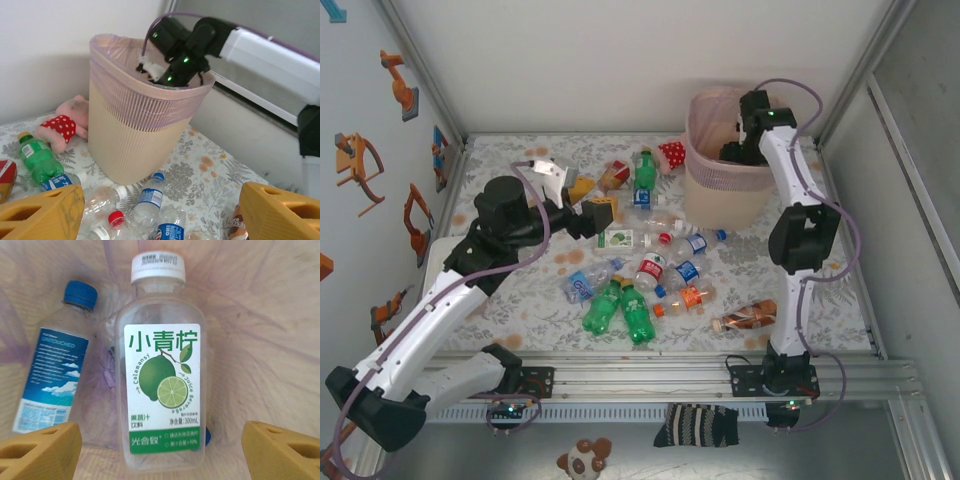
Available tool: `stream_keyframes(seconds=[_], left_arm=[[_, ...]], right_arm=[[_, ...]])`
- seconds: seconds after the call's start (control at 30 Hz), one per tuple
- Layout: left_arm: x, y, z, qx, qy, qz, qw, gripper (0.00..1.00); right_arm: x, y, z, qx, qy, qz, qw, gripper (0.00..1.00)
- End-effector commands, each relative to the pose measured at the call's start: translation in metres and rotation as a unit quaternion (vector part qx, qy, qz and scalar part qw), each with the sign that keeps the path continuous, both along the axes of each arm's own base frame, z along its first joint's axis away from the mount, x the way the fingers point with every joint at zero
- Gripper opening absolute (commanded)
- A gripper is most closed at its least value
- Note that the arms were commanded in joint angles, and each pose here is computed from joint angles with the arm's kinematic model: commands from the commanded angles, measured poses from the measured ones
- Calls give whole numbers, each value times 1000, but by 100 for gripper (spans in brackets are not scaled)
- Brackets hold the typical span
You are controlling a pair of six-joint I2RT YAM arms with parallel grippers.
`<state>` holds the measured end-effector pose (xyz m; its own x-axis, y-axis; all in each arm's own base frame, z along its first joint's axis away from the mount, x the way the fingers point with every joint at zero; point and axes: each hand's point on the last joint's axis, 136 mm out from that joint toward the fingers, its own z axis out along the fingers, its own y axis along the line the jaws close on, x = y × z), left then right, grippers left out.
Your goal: Put the plastic bottles in the bin
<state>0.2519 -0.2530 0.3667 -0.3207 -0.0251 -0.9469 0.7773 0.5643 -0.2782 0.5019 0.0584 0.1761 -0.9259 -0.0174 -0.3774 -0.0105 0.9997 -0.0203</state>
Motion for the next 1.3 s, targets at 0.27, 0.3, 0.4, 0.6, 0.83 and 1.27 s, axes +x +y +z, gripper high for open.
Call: stream_keyframes(seconds=[0.27,0.3,0.4,0.6,0.83,1.27], left_arm=[[35,17,-32,34,55,93,994,79],[39,19,-37,39,61,104,992,79],[54,36,-55,51,95,163,981,78],[75,68,-91,75,163,253,951,78],[94,103,-126,103,220,363,899,80],[133,101,-208,181,344,404,828,86]], right_arm=[[-27,-3,104,25,-94,-1,995,81],[-29,-4,110,27,-101,-1,994,81],[-36,-3,131,34,-125,0,992,80],[-53,-2,170,52,-172,0,984,79],[-84,-3,206,70,-224,-1,972,78],[-129,-13,218,64,-248,-3,967,78]])
